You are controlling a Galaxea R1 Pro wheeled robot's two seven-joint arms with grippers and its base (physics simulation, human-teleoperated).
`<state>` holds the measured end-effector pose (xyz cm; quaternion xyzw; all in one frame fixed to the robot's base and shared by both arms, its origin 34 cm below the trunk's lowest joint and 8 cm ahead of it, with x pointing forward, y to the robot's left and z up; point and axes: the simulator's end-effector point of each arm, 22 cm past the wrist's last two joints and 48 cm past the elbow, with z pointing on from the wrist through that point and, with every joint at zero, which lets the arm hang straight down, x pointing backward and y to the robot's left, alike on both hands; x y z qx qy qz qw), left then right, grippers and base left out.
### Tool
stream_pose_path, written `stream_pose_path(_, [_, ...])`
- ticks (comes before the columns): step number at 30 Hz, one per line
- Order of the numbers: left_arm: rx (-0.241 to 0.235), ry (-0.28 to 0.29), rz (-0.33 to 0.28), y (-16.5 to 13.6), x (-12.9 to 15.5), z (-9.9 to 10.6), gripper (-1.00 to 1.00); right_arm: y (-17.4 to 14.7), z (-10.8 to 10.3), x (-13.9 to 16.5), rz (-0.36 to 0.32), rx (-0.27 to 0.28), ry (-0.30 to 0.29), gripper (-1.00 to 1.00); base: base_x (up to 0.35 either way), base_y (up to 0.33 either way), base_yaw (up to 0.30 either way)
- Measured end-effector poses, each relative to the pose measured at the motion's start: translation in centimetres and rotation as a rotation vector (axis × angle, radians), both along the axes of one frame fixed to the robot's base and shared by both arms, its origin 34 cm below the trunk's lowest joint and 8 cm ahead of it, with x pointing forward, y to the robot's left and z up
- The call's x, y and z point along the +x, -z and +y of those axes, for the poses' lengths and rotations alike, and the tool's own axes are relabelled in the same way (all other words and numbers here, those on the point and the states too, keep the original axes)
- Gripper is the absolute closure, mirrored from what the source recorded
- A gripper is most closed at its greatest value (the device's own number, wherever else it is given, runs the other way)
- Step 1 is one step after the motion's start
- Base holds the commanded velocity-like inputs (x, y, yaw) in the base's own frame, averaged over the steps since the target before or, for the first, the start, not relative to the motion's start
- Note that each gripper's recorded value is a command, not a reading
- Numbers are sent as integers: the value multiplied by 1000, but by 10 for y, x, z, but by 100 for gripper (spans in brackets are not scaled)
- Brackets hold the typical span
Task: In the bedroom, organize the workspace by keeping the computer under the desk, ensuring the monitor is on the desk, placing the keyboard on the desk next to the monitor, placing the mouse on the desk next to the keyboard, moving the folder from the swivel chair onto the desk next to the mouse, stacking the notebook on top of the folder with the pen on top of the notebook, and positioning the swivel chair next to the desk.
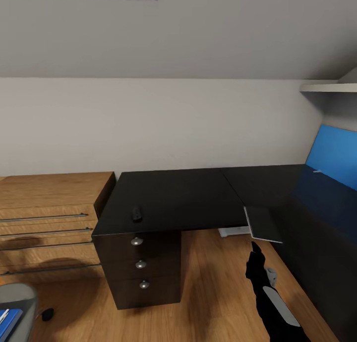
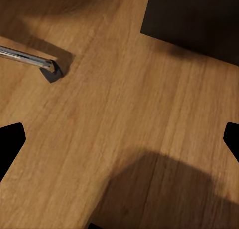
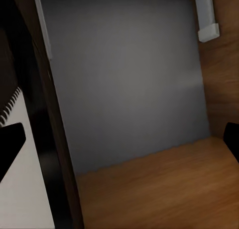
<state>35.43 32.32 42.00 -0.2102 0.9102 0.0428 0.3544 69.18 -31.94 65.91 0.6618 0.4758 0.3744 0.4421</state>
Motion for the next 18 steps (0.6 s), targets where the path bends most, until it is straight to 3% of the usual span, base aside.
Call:
stream_pose_path(10, [0,0,0,0,0,0,-100,-1,2,1,-4,-8,-7,-100,0,0,0])
stream_pose_path(18, [1,1,0,-4,0,0,-100,-8,3,3,-7,-49,-29,-100,0,0,0])
